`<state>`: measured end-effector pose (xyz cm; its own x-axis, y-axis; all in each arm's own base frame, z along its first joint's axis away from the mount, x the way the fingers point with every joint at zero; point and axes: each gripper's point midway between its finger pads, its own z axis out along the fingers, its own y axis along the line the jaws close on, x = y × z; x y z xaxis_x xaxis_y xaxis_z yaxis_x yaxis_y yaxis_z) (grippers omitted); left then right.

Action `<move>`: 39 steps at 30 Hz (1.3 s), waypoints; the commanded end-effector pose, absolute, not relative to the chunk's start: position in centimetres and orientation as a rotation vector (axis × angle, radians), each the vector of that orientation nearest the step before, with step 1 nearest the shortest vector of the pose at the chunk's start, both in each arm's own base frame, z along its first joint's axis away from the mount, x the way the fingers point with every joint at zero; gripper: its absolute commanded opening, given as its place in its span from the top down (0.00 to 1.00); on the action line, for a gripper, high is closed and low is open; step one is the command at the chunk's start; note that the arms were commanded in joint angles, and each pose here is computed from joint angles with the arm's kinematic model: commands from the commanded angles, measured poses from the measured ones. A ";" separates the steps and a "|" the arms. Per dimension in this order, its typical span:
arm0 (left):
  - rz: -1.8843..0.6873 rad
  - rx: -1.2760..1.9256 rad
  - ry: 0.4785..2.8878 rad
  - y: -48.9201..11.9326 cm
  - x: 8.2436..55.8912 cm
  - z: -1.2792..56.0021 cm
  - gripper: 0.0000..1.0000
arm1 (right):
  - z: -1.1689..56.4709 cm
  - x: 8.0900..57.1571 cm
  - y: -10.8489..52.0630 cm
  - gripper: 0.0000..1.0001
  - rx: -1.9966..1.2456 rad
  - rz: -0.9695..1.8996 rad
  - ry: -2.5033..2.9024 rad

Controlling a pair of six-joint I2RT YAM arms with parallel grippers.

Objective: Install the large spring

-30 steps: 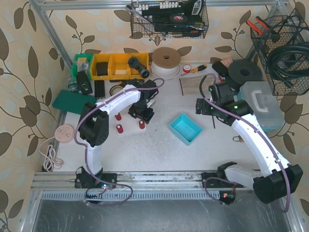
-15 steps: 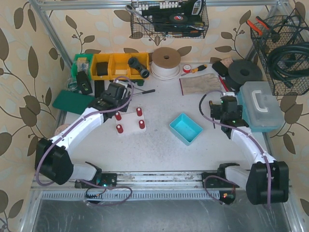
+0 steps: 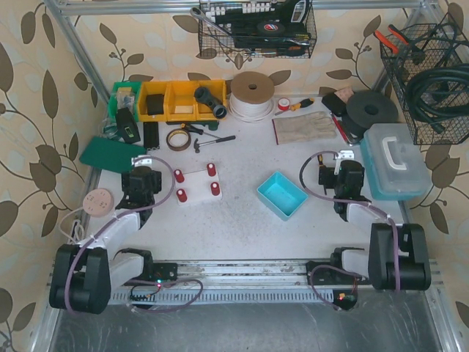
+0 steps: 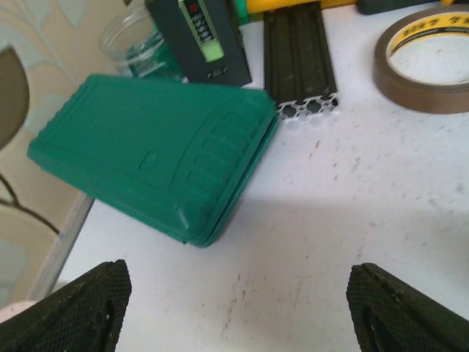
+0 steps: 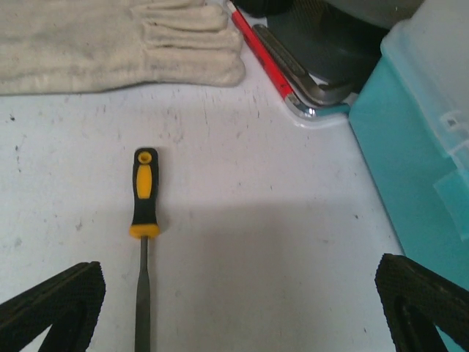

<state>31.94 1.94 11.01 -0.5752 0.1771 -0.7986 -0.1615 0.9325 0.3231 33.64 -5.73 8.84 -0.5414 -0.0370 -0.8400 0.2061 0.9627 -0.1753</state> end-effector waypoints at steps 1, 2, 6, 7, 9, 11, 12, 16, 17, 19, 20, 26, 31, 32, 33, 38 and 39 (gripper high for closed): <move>0.291 -0.056 1.971 2.1 33.3 11.6 0.17 | 11.7 36.2 -5.8 0.00 0.108 -0.276 1.975; 0.290 -0.059 1.967 2.3 33.4 11.2 0.17 | 11.7 36.5 -6.2 0.00 0.136 -0.266 1.967; 0.229 -0.027 1.913 1.9 35.6 11.5 0.16 | 11.0 38.0 -5.8 0.00 0.125 -0.138 2.000; 0.191 -0.019 1.919 1.7 36.4 11.0 0.16 | 11.1 38.3 -5.3 0.00 0.115 -0.102 1.986; 0.110 0.089 1.968 0.0 37.6 9.3 0.15 | 11.0 38.6 -5.1 0.00 0.120 -0.071 1.958; 0.090 0.140 1.988 -0.6 38.0 7.7 0.14 | 10.3 38.8 -5.3 0.00 0.133 -0.077 1.982; 0.107 0.095 2.005 0.0 37.8 7.4 0.14 | 10.3 39.0 -5.1 0.00 0.123 -0.068 1.993; 0.126 0.069 2.024 0.4 37.8 7.3 0.14 | 10.3 39.3 -4.7 0.00 0.096 -0.050 1.994; 0.130 0.062 2.034 0.6 38.0 7.2 0.14 | 10.3 39.3 -4.7 0.00 0.097 -0.050 1.994; 0.143 0.047 2.036 0.8 38.1 7.3 0.14 | 10.3 39.3 -4.7 0.00 0.093 -0.049 1.993; 0.150 0.036 2.035 1.0 38.1 7.3 0.14 | 10.2 39.3 -4.4 0.00 0.080 -0.045 1.992; 0.178 -0.003 2.034 1.6 37.9 7.3 0.14 | 9.7 38.6 -3.0 0.00 0.025 -0.146 1.883; 0.176 0.000 2.035 1.6 37.9 7.3 0.14 | 9.4 38.4 -3.0 0.00 0.030 -0.154 1.917; 0.176 -0.002 2.035 1.6 37.9 7.3 0.14 | 9.6 38.5 -3.0 0.00 0.030 -0.156 1.907; 0.178 -0.003 2.031 1.6 38.0 7.4 0.14 | 9.5 38.5 -3.0 0.00 0.029 -0.159 1.911; 0.175 -0.002 2.033 1.6 38.0 7.4 0.14 | 9.5 38.6 -2.8 0.00 0.023 -0.200 1.920; 0.176 -0.001 2.033 1.6 38.0 7.4 0.14 | 9.5 38.6 -2.7 0.00 0.022 -0.201 1.920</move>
<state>36.94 1.24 5.68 -0.5039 0.0917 -0.8589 -0.0519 0.9893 0.1361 38.16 -2.64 8.60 -0.3795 -0.0611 -0.9232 0.0922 0.9904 -0.1034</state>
